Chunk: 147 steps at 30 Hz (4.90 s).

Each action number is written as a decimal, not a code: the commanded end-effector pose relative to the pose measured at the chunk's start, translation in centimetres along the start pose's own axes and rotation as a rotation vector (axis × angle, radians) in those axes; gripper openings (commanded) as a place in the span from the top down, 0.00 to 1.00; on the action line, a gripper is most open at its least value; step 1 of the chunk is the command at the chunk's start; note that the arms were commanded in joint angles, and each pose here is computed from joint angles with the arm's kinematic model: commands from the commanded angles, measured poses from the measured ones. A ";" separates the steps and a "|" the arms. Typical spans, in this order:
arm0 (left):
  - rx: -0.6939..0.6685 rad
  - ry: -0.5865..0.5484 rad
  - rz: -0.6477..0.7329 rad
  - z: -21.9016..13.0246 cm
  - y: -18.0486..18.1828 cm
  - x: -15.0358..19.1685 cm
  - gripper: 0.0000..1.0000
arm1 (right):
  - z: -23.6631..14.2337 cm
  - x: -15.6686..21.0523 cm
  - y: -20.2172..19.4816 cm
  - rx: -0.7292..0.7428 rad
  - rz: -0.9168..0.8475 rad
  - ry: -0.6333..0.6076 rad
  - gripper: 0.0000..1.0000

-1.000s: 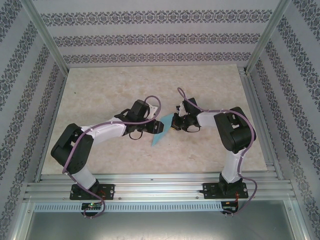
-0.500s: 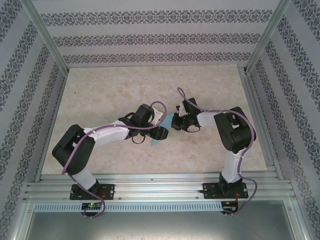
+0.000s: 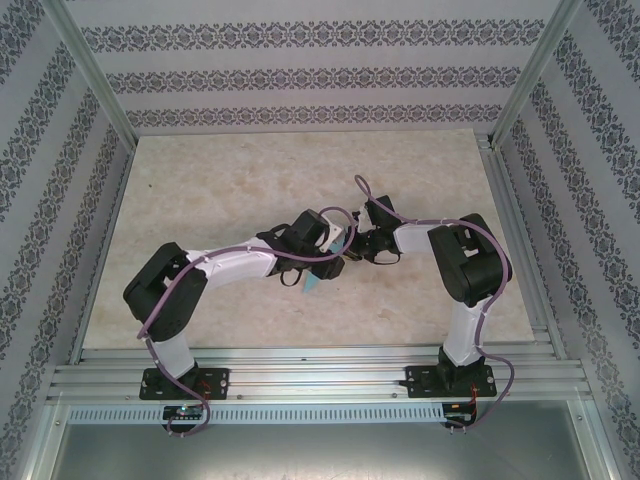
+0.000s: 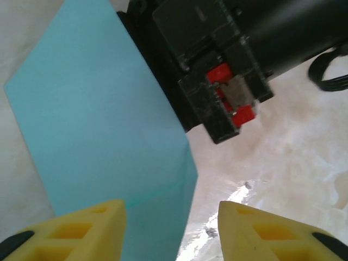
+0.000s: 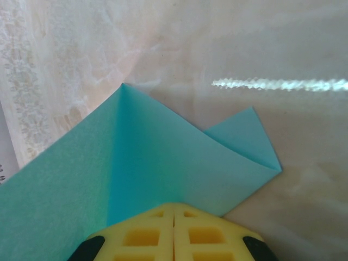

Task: Fold a paper plane with a square sheet of paper (fold left side to right side)

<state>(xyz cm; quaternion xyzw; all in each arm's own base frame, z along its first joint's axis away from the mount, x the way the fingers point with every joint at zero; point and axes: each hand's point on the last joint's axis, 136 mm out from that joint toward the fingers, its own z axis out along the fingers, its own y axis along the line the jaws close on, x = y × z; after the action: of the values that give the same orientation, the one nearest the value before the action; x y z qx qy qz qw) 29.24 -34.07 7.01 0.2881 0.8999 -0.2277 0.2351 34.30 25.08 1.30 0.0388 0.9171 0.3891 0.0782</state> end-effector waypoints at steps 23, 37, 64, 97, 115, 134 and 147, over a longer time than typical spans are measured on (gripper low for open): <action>0.196 -0.026 -0.108 -0.8 2.0 -0.9 0.97 | 1.4 2.7 -3.4 0.107 0.032 0.089 0.93; 0.297 -0.006 -0.164 0.0 3.2 -0.3 0.97 | 1.5 2.9 -3.6 0.113 0.025 0.097 0.93; 0.310 0.019 -0.236 2.1 6.1 1.2 0.97 | 1.6 3.4 -3.7 0.119 0.020 0.113 0.93; 0.302 0.072 -0.259 3.9 6.5 3.7 0.97 | -4.7 0.5 3.2 -0.027 -0.050 -0.077 0.86; 0.304 0.091 -0.245 4.3 6.0 4.0 0.96 | 0.2 0.9 4.3 -0.052 -0.018 -0.035 0.88; 0.302 0.109 -0.231 4.7 5.6 4.3 0.96 | 1.4 1.4 1.6 0.042 -0.013 -0.004 0.88; 0.275 0.030 -0.209 1.1 5.1 3.1 0.84 | 1.8 2.8 -0.9 0.139 0.008 0.052 0.88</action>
<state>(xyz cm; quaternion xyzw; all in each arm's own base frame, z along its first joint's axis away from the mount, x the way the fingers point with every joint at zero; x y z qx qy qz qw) 31.65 -30.64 2.57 0.2239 0.8817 -0.3885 0.1467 32.89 27.17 1.44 0.0390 0.9241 0.3737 0.0696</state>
